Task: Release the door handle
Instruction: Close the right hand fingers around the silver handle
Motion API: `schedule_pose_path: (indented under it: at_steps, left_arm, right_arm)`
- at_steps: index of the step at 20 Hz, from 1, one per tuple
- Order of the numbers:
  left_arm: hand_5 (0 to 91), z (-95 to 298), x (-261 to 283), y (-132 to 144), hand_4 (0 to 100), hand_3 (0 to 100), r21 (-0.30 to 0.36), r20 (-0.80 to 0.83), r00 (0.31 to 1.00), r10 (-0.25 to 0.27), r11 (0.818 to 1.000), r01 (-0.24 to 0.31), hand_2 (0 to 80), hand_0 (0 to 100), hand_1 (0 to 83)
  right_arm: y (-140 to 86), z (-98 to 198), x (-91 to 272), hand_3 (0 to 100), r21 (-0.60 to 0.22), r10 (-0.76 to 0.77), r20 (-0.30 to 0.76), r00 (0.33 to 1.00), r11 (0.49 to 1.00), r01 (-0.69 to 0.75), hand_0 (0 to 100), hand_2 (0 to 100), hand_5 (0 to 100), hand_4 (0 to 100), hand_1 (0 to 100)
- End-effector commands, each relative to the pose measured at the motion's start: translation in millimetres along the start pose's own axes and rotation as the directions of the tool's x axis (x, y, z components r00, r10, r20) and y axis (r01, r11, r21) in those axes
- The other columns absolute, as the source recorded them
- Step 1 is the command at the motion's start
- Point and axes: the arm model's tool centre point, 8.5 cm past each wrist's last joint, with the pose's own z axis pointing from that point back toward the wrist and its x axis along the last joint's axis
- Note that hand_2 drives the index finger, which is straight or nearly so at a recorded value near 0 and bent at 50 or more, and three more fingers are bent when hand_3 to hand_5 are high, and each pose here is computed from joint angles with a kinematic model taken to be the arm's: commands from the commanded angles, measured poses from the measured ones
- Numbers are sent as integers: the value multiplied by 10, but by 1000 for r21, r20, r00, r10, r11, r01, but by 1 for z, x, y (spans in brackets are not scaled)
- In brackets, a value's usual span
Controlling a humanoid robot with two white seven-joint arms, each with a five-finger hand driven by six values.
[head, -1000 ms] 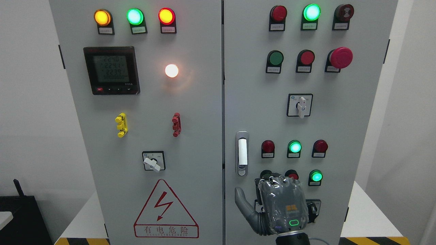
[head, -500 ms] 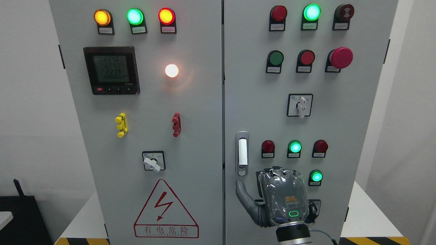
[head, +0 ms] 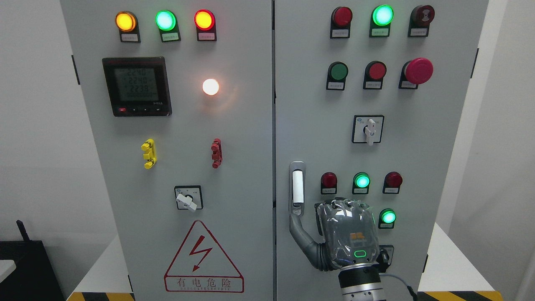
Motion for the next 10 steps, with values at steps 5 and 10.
schedule_pose_path:
  at_steps: [5,10]
  left_arm:
    - [0,1,-5,1,0,0,4,-15,1000,13,1000,-13,0,120,389]
    - [0,1,-5,1,0,0,4,-15,1000,13,1000,-13,0,120,389]
  right_arm:
    - [-2,-5,6,1000,5,0,4,1000,1000,0,360,952,912,909,12]
    - [2,-8,7,1000,16,5,7,1000,1000,-5,355,950,913,910,19]
